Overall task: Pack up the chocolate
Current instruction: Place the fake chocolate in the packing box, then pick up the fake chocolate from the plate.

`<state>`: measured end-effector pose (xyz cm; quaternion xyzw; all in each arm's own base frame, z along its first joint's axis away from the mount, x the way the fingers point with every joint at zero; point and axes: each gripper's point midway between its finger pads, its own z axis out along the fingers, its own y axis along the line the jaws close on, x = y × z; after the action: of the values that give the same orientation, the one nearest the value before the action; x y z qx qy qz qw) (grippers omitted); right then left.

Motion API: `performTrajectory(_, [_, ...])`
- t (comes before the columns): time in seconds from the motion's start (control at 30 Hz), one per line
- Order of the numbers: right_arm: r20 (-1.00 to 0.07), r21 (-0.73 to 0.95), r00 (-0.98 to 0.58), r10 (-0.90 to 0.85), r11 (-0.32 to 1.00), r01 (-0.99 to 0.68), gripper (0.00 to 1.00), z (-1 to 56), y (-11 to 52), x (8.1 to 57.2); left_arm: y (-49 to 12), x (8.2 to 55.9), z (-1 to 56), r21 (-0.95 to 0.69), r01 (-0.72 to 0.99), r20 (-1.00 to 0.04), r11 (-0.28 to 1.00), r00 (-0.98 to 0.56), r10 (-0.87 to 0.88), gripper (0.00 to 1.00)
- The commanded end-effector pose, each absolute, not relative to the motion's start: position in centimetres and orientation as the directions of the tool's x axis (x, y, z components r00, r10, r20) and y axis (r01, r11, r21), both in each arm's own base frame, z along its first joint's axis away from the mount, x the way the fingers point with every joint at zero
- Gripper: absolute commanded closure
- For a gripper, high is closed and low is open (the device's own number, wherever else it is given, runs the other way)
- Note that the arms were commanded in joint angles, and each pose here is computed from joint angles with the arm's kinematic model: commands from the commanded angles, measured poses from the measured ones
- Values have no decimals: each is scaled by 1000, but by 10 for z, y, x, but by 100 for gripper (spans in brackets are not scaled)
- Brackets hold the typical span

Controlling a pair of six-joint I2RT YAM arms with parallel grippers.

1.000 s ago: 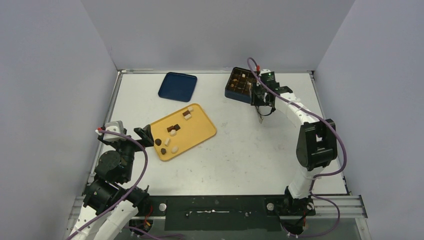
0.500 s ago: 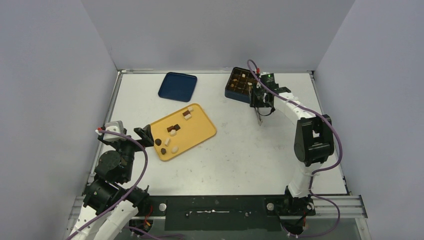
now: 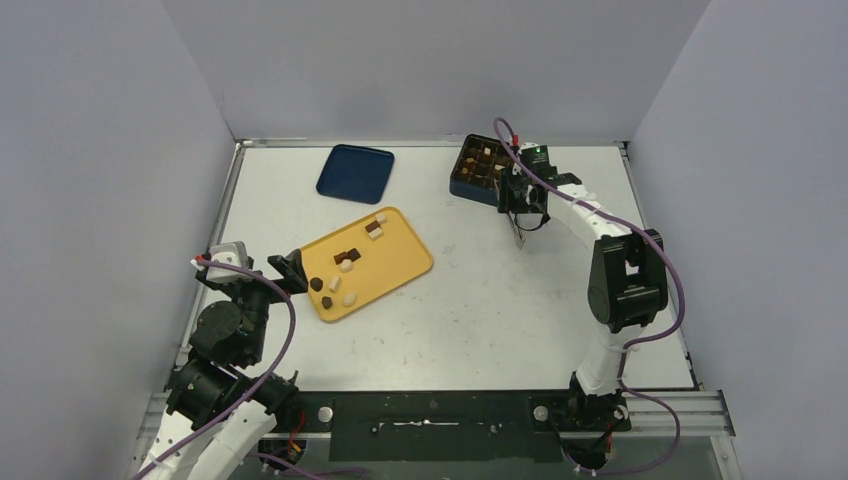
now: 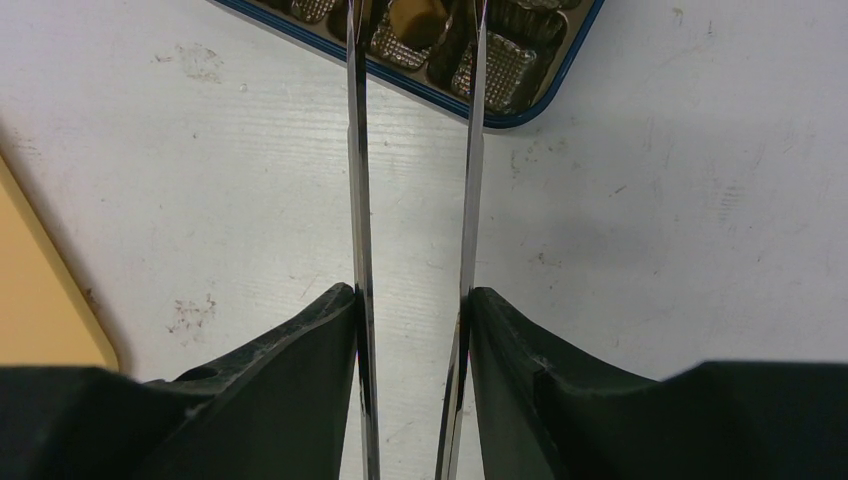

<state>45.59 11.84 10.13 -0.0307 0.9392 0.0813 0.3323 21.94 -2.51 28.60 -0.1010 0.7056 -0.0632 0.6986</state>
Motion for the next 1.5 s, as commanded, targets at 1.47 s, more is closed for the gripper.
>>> performTrajectory(1.47, [-760,140,-556,-335,751,-645,58,122,354,361,-21,216,302,-255,-52,-966,965,48,-253,3])
